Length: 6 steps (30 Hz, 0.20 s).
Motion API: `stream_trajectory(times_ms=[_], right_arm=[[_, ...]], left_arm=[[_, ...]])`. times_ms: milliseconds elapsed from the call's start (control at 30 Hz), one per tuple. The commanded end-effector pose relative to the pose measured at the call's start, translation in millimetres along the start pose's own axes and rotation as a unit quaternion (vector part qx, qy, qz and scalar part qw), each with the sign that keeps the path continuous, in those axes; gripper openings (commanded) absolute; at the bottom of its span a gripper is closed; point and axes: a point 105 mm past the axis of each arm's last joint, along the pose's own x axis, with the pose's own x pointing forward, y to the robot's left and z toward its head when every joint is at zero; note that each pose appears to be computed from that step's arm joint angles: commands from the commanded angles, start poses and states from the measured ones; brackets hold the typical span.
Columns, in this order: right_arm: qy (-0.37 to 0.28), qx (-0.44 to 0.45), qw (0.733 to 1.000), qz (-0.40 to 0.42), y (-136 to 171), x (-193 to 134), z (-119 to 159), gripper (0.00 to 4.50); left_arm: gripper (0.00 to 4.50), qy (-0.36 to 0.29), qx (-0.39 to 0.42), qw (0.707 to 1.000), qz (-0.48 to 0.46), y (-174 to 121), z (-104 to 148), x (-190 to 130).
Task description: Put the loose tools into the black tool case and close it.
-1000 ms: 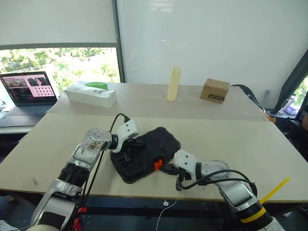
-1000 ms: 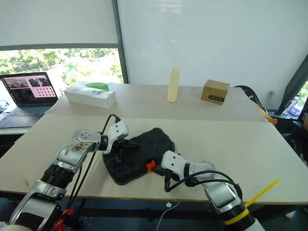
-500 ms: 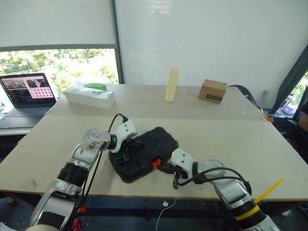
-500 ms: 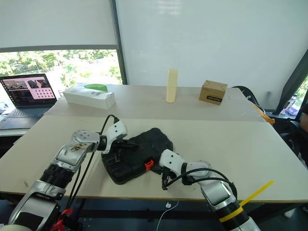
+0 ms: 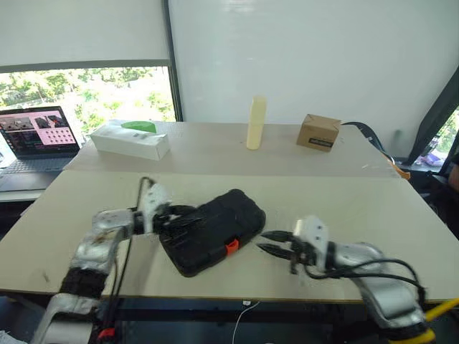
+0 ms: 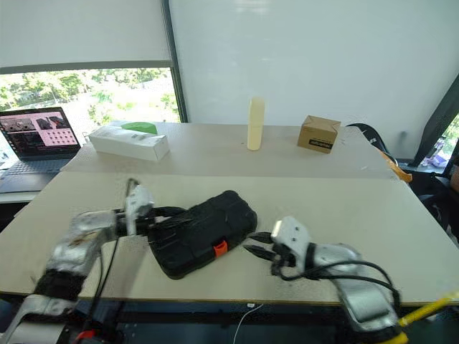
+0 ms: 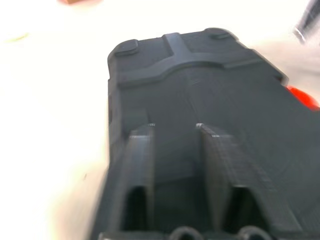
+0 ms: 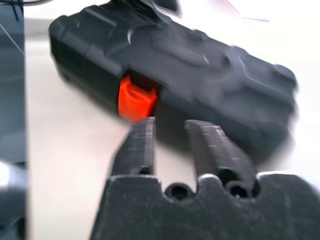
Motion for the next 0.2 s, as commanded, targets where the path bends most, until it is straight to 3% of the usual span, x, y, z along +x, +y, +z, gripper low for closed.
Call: stream_trajectory(times_ms=[33, 133, 200], right_arm=[[-0.036, -0.061, 0.997, -0.022, -7.0, -25.9, 12.6, 2.93], [-0.038, -0.083, 0.996, -0.011, -9.6, -51.0, 0.7, 3.95], [-0.025, -0.058, 0.998, -0.015, -15.7, -61.6, -7.8, 4.41]], left_arm=[[3.47, 0.034, 0.018, 0.998, 0.039, 4.4, -13.2, -36.4], [4.50, 0.088, 0.046, 0.993, 0.071, 1.8, -31.2, -70.1], [4.50, 0.094, 0.054, 0.990, 0.085, 1.7, -35.2, -80.2]])
